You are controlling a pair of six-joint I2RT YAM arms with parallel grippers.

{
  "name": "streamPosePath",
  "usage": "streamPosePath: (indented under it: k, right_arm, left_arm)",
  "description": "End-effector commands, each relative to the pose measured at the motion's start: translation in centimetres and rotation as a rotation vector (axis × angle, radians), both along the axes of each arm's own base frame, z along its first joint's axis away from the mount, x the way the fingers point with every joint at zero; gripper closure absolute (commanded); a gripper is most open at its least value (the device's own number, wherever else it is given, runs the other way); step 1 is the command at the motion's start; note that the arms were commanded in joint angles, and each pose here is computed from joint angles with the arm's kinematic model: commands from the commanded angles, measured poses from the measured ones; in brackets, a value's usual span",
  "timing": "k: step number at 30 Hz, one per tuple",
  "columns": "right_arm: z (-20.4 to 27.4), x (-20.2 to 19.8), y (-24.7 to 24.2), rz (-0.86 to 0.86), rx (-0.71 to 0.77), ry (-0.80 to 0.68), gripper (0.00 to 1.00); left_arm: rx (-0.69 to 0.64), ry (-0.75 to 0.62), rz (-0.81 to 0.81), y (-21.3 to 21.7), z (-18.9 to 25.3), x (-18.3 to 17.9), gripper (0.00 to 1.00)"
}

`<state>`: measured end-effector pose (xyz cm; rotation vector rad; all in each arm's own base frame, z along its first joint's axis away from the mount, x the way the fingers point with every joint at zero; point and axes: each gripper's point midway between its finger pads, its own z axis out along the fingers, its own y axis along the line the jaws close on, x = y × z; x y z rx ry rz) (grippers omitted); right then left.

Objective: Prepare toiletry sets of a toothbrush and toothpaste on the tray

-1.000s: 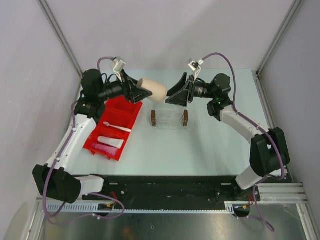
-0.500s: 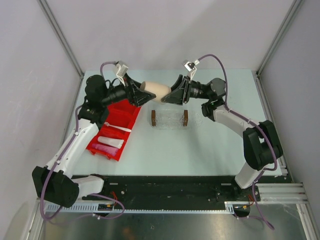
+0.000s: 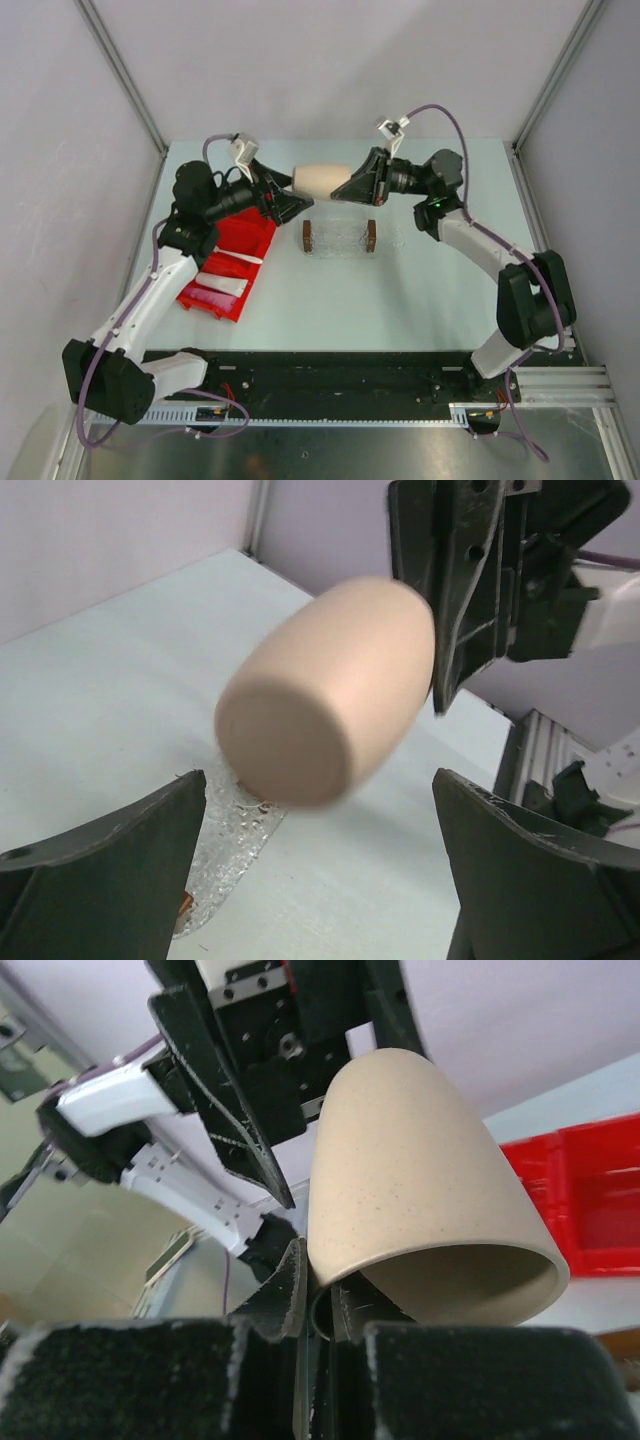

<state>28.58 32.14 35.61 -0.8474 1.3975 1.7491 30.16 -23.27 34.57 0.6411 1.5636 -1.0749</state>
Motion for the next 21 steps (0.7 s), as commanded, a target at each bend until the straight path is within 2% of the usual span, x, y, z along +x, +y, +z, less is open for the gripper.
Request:
streamPosePath:
  k: [1,3,5,6,7,8,10,11,15,17,21]
  right_arm:
    - [2.4,2.3,-3.5,-0.194,-0.041,-0.085,1.00]
    - [2.4,3.1,-4.6,-0.254,-0.063,-0.130,1.00]
    - [2.5,4.0,-6.2,-0.323,-0.104,-0.116,1.00]
    - [2.4,4.7,-7.0,-0.365,-0.133,-0.179,1.00]
    - [1.3,4.9,-7.8,-0.396,-0.198,-0.125,1.00]
    - [2.3,6.1,-8.6,-0.491,-0.236,-0.155,1.00]
    - [-0.2,6.9,-10.1,-0.581,-0.420,-0.212,1.00]
    - [-0.8,8.2,-11.0,-0.682,-0.511,-0.247,1.00]
    - [-1.8,9.9,-14.2,-0.835,-0.755,-0.341,1.00]
    - [-3.1,10.4,-16.0,-0.867,-0.892,-0.362,1.00]
    - [-6.1,10.6,-17.5,-0.813,-1.128,-0.382,1.00]
  left_arm:
    - [0.020,-0.123,0.104,1.9,1.8,0.4,0.00]
    - [0.018,-0.127,0.132,2.7,2.1,0.7,0.00]
    - [0.018,-0.126,0.146,3.3,2.4,1.0,0.00]
    - [0.018,-0.123,0.161,3.9,2.5,1.2,0.00]
    - [0.019,-0.121,0.160,4.2,2.7,1.3,0.00]
    - [0.018,-0.115,0.166,4.5,2.7,1.4,0.00]
    - [0.027,-0.108,0.182,5.5,2.2,1.7,0.00]
    - [0.037,-0.115,0.179,5.7,2.0,1.6,0.00]
    - [0.071,-0.095,0.230,8.1,0.6,2.5,0.00]
    - [0.083,-0.092,0.237,8.8,0.3,2.8,0.00]
    - [0.125,-0.053,0.311,11.3,-1.1,3.8,0.01]
